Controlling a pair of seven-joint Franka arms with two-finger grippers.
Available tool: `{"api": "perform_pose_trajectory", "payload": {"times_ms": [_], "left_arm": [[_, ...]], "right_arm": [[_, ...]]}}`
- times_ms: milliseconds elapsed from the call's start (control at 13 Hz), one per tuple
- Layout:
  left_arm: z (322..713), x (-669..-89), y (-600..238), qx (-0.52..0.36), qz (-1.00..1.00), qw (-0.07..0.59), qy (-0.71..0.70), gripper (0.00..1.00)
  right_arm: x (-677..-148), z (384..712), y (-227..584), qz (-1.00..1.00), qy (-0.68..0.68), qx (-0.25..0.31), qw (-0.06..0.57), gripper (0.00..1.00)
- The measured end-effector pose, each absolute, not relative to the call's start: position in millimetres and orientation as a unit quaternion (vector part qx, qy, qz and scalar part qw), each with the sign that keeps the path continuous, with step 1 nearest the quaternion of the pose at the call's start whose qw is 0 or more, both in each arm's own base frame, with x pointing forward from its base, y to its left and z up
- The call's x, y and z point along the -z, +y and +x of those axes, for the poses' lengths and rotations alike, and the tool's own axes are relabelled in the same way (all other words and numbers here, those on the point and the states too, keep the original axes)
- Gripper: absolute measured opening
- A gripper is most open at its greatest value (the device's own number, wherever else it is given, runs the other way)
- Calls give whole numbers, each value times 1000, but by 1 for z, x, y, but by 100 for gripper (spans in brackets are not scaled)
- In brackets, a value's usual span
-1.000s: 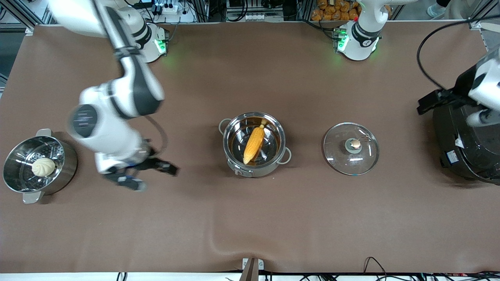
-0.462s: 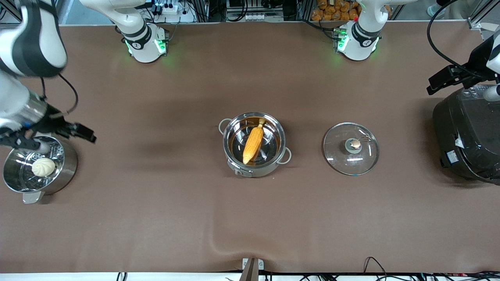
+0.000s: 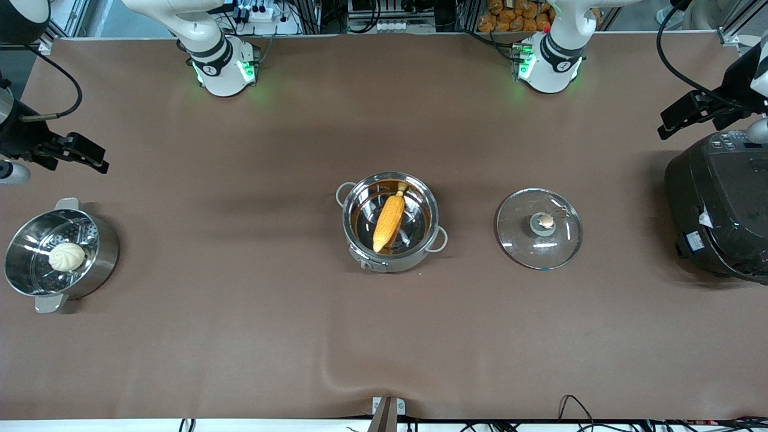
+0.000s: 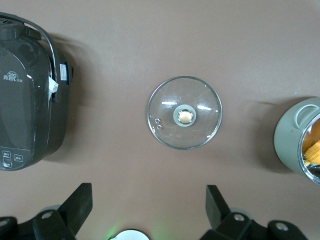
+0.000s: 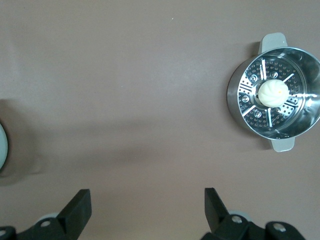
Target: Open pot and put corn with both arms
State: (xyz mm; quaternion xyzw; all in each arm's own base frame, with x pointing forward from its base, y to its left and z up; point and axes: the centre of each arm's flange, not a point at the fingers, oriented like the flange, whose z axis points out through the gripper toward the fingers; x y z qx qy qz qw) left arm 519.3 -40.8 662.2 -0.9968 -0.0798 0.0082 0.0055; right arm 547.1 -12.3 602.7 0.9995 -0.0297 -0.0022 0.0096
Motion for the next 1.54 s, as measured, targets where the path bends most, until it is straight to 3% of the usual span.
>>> {"api": "perform_pose_trajectory", "payload": {"times_ms": [1538], "left_arm": [[520,-659,-47,-4,-1000,5,-31,100]], "right_arm": [[-626,548,-23,1000,-25,10,11,100]]}}
